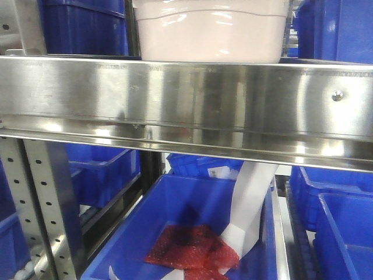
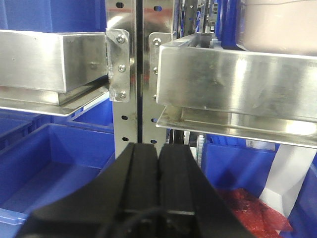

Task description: Grab white bin and place on right shelf

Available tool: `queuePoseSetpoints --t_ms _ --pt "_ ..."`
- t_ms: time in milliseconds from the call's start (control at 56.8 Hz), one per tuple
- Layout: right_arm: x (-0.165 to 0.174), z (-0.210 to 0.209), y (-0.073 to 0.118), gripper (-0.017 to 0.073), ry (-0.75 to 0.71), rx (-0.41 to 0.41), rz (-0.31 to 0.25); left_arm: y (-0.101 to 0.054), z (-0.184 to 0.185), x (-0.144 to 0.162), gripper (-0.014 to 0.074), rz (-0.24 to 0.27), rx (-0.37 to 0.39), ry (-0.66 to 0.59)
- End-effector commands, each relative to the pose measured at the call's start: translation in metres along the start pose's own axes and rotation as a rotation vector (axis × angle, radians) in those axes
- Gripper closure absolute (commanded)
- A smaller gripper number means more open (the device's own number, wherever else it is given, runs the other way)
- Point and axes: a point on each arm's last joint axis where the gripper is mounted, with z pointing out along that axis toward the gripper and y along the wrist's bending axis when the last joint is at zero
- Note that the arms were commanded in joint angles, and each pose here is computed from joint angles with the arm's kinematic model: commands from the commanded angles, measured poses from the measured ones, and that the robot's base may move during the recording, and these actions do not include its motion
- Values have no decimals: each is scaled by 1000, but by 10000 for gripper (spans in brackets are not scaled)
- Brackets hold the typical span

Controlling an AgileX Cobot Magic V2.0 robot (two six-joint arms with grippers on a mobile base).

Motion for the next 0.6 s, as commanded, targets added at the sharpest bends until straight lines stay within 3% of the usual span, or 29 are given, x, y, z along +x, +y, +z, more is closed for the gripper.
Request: queuePoseSetpoints --t_ms 0,141,229,299,581 --pt "-10 1 -6 489 -79 62 12 2 -1 -5 711 -19 -18 -91" --pt "1 5 -15 489 -80 128 18 2 -1 -5 711 -19 -18 -91" --pt "13 8 -21 489 -76 175 93 2 -1 -5 711 -19 -18 -91" --pt "23 11 -25 489 -82 209 121 2 -1 -5 711 -19 -18 -91" --pt "74 17 -26 489 -122 205 108 2 -1 -5 711 -19 -18 -91"
